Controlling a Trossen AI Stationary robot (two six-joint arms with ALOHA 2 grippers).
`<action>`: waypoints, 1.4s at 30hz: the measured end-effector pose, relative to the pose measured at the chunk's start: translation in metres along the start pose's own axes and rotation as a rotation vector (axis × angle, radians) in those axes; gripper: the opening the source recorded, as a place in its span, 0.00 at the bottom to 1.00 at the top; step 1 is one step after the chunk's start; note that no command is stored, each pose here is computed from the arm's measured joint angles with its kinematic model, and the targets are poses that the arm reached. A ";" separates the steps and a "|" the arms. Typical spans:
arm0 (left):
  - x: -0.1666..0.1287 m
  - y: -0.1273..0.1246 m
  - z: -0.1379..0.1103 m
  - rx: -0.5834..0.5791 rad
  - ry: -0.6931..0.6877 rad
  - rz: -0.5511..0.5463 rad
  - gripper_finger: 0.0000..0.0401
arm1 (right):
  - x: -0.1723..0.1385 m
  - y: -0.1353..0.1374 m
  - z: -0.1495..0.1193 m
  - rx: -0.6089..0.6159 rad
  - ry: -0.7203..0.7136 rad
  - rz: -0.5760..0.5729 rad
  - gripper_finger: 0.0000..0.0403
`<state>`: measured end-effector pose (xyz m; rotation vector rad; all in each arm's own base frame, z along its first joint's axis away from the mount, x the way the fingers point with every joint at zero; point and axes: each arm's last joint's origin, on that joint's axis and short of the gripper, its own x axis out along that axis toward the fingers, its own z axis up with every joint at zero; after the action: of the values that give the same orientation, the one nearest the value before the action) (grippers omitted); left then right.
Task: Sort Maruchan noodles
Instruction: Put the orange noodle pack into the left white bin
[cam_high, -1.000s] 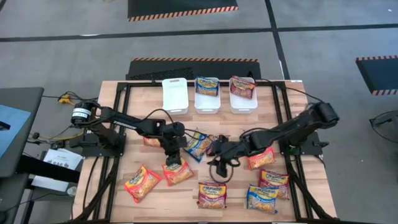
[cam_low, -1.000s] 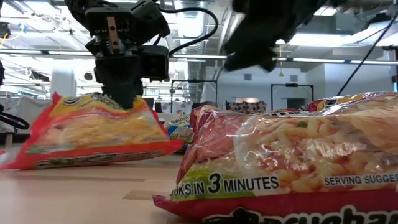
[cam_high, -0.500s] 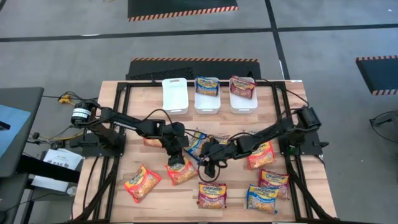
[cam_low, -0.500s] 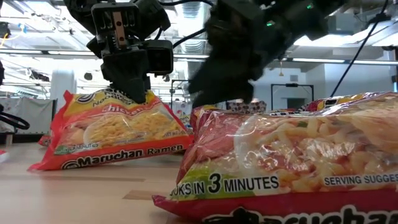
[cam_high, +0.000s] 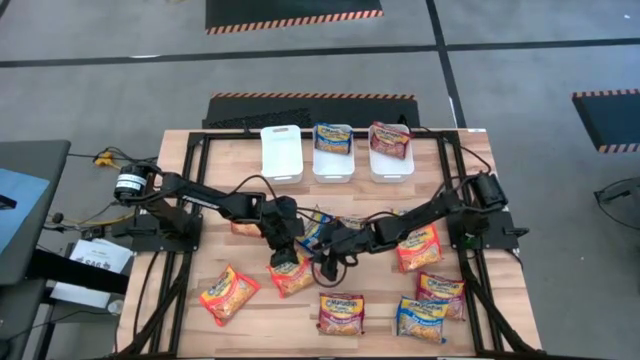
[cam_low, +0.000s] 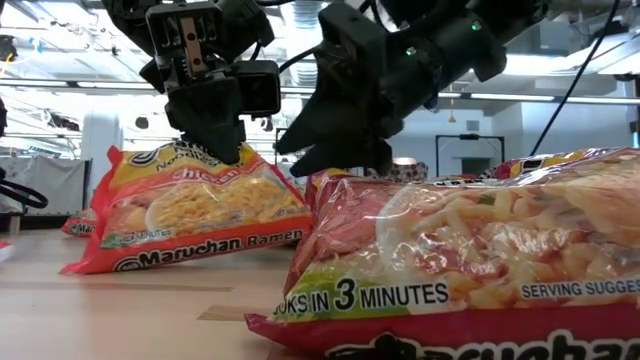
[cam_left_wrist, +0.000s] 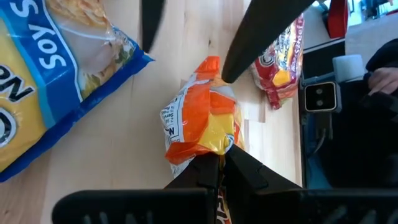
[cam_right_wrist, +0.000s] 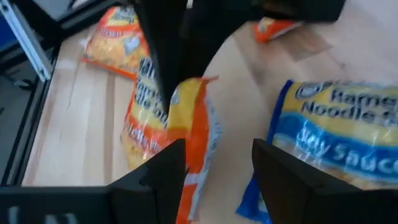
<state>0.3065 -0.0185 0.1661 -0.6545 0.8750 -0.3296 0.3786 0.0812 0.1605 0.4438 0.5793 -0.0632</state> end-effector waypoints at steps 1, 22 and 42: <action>0.000 0.000 0.000 0.001 0.000 0.000 0.00 | 0.000 0.000 0.001 0.003 -0.003 0.014 0.54; 0.000 -0.004 0.008 0.110 -0.090 -0.011 0.00 | 0.001 -0.007 0.009 0.024 -0.005 0.063 0.63; -0.002 -0.006 0.019 0.262 -0.235 0.067 0.00 | 0.001 -0.009 0.006 0.028 0.073 0.114 0.59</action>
<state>0.3202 -0.0145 0.1803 -0.4099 0.6139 -0.2944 0.3806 0.0708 0.1609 0.5070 0.6245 0.0540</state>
